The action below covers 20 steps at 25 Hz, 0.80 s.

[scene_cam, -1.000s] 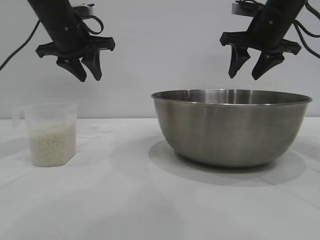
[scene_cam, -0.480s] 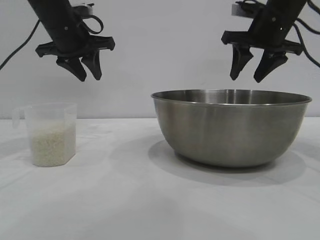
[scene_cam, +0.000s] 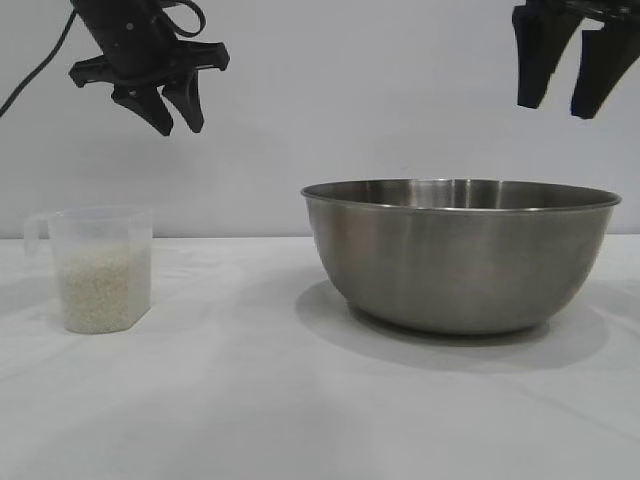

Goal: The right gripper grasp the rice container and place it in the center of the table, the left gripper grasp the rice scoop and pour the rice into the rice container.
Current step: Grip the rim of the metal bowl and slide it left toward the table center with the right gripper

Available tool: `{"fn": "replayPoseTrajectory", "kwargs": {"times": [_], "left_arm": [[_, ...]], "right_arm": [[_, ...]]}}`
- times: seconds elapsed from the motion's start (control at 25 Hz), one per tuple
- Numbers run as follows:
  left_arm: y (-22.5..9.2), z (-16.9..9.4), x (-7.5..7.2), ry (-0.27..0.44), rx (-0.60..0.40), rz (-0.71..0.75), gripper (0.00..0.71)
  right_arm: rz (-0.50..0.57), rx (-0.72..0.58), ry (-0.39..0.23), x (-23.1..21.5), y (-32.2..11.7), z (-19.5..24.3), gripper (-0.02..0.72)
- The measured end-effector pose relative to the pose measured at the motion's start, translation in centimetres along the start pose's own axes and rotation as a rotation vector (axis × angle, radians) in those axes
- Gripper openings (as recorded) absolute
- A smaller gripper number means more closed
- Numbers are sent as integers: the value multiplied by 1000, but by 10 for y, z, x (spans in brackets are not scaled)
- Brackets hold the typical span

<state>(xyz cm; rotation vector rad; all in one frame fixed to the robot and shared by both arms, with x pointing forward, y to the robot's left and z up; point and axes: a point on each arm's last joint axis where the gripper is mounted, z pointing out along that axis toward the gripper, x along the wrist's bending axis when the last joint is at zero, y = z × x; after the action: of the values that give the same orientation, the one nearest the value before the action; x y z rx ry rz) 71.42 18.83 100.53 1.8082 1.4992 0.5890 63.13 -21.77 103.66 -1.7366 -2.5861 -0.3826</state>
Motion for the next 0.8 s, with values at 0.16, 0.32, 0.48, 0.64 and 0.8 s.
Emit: {"fn": "replayPoseTrajectory", "kwargs": {"times": [0.16, 0.32, 0.48, 0.64, 0.8], "left_arm": [[-1, 0, 0, -1, 10, 1, 255], [-2, 0, 0, -2, 17, 1, 255], [-2, 0, 0, -2, 21, 1, 255], [-2, 0, 0, -2, 21, 1, 255], [-2, 0, 0, -2, 21, 1, 255]], "right_arm": [[-1, 56, -13, -6, 1, 20, 373], [11, 132, 0, -13, 2, 52, 373], [19, 181, 11, -17, 2, 74, 373], [21, 194, 11, -18, 2, 81, 215], [22, 195, 14, -18, 2, 82, 36]]}}
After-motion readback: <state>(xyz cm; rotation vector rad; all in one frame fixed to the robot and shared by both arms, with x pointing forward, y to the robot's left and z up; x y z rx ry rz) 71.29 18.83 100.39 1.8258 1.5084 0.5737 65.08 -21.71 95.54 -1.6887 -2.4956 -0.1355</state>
